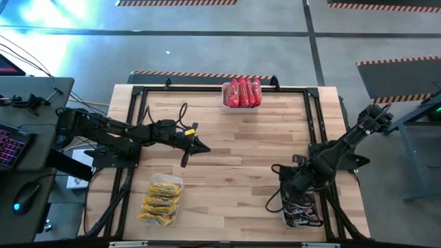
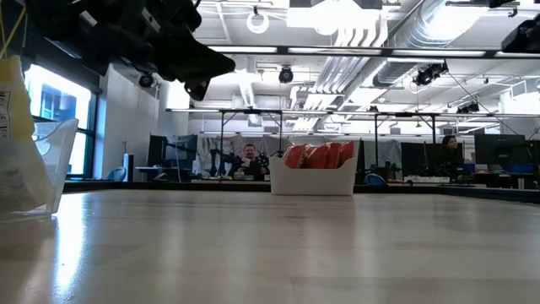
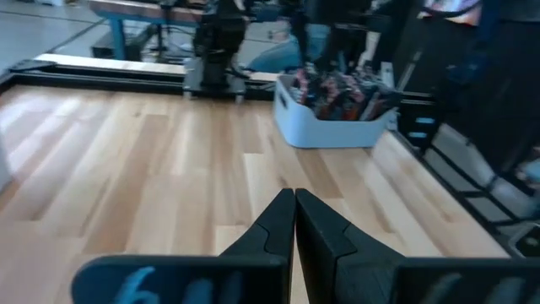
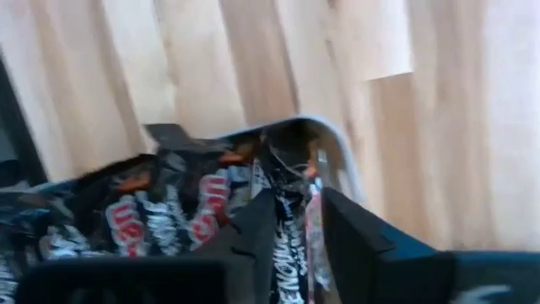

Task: Sort Maruchan noodles
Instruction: Put the black noodle pack into the gray bin, then return to Home Position

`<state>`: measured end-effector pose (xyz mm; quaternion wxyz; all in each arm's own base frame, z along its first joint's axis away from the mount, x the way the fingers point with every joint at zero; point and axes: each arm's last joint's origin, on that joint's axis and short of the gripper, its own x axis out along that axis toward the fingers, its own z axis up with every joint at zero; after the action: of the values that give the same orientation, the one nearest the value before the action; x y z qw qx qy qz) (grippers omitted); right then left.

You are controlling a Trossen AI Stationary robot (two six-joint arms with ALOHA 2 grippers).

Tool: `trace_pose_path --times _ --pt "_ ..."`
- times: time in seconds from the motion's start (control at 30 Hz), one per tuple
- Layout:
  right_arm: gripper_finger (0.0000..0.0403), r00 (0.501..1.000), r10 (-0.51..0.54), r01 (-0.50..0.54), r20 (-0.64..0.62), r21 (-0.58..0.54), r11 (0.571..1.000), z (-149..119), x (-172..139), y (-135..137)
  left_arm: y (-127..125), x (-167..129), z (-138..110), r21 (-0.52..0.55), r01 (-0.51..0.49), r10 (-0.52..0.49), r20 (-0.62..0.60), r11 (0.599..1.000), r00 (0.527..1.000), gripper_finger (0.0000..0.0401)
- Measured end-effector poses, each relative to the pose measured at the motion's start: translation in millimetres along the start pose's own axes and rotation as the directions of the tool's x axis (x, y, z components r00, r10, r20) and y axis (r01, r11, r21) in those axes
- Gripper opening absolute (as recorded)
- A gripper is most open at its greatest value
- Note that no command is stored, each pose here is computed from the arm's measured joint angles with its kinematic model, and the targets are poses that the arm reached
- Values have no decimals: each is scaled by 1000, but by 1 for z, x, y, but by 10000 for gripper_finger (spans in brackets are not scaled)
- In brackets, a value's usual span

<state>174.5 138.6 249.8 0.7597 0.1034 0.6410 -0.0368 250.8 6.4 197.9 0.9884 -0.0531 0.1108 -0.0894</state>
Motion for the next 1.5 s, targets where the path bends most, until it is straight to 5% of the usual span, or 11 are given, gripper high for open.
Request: trace_pose_path --times 0.17,0.3,0.43,0.6,0.7,1.0,1.5 --pt "133 997 -47 50 55 -59 997 9 -14 -7 -1 -7 8 30 48 -48 27 998 998 3" --pt "149 992 13 4 127 -137 990 20 -19 -10 5 -17 15 41 39 -41 42 998 998 3" --pt "127 979 21 25 202 -222 975 32 -7 -19 11 -27 13 62 1 -4 39 998 999 3" --pt "54 934 45 79 355 -327 942 54 18 -40 17 -47 -2 69 -46 39 99 997 994 3" --pt "9 877 100 90 470 -365 927 69 30 -61 19 -61 -11 43 -37 31 135 998 990 3" --pt "4 653 197 131 731 -365 922 85 46 -136 22 -92 -27 34 -121 113 191 992 975 3" --pt "0 443 139 176 886 -238 955 33 35 -186 20 -119 -45 -16 -190 189 219 982 957 3"
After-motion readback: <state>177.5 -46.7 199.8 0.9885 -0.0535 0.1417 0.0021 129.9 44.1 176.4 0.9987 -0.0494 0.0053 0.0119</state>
